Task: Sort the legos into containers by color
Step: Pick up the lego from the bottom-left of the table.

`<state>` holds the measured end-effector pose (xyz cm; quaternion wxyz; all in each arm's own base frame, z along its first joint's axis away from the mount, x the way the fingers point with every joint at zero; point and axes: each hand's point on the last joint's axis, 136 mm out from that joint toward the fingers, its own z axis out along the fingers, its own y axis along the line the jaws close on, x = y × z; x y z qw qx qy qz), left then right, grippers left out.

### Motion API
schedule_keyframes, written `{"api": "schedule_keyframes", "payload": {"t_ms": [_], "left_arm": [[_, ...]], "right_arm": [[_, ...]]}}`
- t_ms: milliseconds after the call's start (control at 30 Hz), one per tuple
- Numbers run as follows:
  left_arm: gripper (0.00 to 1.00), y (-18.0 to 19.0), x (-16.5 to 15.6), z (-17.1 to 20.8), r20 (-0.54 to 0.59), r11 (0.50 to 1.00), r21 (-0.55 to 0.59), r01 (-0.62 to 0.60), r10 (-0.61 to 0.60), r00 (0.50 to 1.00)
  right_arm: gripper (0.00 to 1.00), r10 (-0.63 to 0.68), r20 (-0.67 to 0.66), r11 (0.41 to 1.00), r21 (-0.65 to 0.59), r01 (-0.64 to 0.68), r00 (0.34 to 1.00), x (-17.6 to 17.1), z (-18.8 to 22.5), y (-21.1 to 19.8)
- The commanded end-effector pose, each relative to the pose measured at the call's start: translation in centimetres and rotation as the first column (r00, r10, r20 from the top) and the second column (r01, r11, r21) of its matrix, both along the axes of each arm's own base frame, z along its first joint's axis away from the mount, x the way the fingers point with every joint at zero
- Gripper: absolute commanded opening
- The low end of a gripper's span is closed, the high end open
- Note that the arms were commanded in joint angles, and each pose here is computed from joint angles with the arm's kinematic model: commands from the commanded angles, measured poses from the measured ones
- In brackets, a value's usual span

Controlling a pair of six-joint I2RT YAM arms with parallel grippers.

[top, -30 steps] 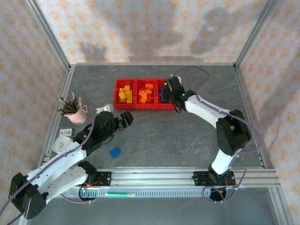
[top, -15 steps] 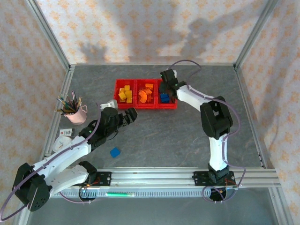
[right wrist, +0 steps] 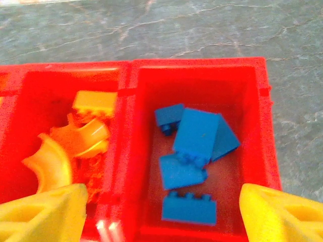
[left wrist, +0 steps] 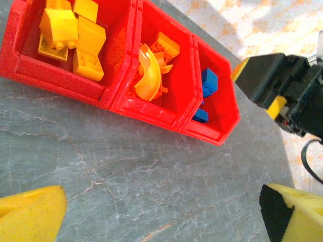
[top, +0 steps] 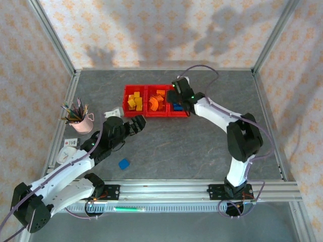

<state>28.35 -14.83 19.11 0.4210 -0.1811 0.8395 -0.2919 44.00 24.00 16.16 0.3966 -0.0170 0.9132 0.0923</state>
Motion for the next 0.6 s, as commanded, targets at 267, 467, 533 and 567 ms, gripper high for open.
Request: {"api": "schedule_keyframes", "payload": {"t_ms": [267,467,533,567], "left_arm": [[0.99,4.4,-3.2,0.6,-0.013,0.993,0.057,-0.106,0.107,0.994],[0.99,6.3,-4.9,0.3,-0.043,0.984,0.095,-0.153,0.157,0.987],[0.99,7.0,-5.4,0.1,-0.054,0.979,0.098,-0.177,0.183,0.982],[0.99,7.3,-5.6,0.0,-0.056,0.977,0.095,-0.190,0.196,0.979]], "right_arm": [[0.89,0.202,0.019,0.979,0.033,-0.203,0.979,-9.3,1.3,6.0],[0.92,0.357,-0.016,0.934,0.033,-0.357,0.934,-15.1,-1.1,11.2],[0.93,0.404,-0.022,0.915,0.031,-0.403,0.914,-17.0,-2.1,12.7],[0.94,0.427,-0.031,0.904,0.037,-0.426,0.904,-17.9,-2.8,13.4]]}}
